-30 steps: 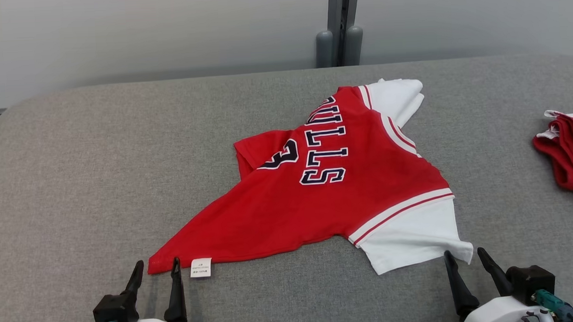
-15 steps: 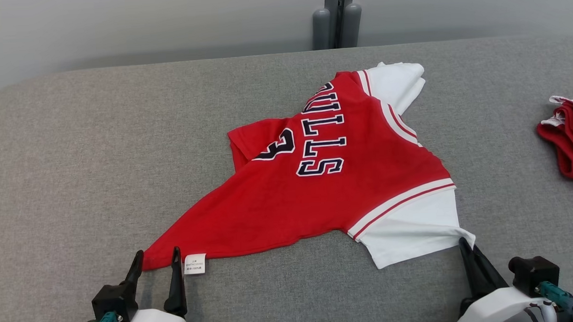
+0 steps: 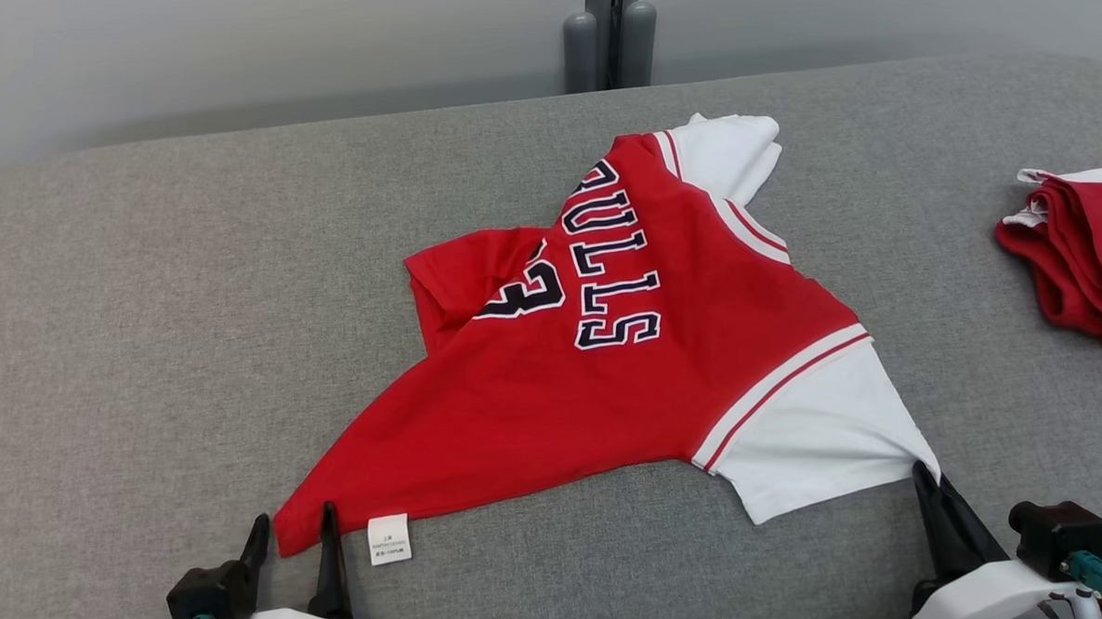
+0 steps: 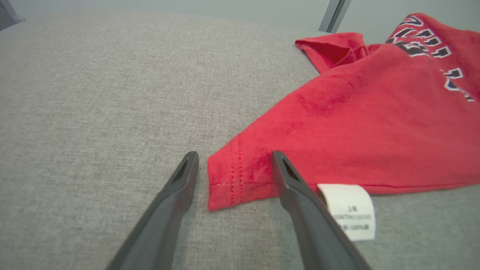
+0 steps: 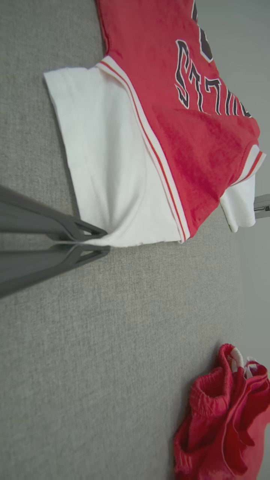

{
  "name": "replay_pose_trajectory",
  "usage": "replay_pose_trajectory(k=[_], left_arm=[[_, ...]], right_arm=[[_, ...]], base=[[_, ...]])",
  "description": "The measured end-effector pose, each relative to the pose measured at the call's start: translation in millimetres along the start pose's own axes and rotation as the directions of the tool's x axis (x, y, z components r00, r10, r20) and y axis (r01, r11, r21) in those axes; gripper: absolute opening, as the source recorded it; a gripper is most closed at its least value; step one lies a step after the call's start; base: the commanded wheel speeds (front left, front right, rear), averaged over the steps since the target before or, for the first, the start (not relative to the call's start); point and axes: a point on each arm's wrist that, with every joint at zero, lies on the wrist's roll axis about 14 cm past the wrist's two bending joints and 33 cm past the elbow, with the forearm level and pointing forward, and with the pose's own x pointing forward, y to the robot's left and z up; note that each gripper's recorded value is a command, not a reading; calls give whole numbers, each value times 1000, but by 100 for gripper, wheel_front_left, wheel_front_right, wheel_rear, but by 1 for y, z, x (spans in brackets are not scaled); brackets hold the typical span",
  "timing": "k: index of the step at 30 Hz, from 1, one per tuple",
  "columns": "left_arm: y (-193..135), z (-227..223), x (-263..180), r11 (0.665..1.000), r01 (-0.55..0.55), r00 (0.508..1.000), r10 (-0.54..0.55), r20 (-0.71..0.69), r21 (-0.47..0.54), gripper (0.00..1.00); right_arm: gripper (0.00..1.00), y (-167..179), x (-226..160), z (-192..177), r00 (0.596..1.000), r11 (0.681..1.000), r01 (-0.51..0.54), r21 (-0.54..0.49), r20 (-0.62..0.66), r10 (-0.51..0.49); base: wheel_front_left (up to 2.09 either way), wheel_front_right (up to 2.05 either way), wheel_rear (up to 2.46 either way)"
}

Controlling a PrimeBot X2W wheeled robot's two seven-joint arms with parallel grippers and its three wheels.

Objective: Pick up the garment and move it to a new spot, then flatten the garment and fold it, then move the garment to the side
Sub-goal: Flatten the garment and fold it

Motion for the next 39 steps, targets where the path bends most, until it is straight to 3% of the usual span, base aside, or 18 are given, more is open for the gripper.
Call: replay_pose_trajectory(k=[10, 11, 12, 13, 14, 23, 28, 33, 39], left_arm=[[-9, -10, -7, 999, 23, 999, -24, -28, -29, 100], [-9, -10, -7, 999, 23, 999, -24, -28, -29, 94], [-9, -11, -9, 999, 22, 999, -23, -33, -28, 37], [-9, -12, -10, 999, 24, 999, -25, -35, -27, 13], [-10, -12, -10, 999, 27, 999, -28, -33, -26, 0], [-12, 13, -5, 999, 45, 998, -44, 43, -17, 0], [-19, 70, 2, 997, 78, 974, -77, 212, 4, 0], [-37, 164, 2, 985, 134, 877, -168, 451, 107, 0], [-52, 281, -19, 949, 115, 692, -288, 662, 293, 0]], right_arm=[[0, 1, -1, 7, 1000, 1000, -3, -2, 22, 3], [0, 1, -1, 7, 1000, 1000, -3, -2, 22, 3], [0, 2, -1, 8, 1000, 1000, -5, -2, 24, 5], [0, 2, -1, 8, 1000, 1000, -7, -2, 26, 7], [0, 3, -1, 9, 1000, 1000, -9, -3, 27, 10], [0, 8, 2, 26, 997, 1000, -21, 14, 81, 20], [0, 22, 10, 81, 968, 996, -69, 52, 243, 55], [0, 39, 11, 175, 870, 989, -147, -4, 475, 131], [0, 59, -12, 289, 687, 972, -195, -132, 689, 231]], base=[[0, 0, 0], [0, 0, 0], [0, 0, 0], [0, 0, 0], [0, 0, 0], [0, 0, 0], [0, 0, 0], [0, 0, 0], [0, 0, 0]])
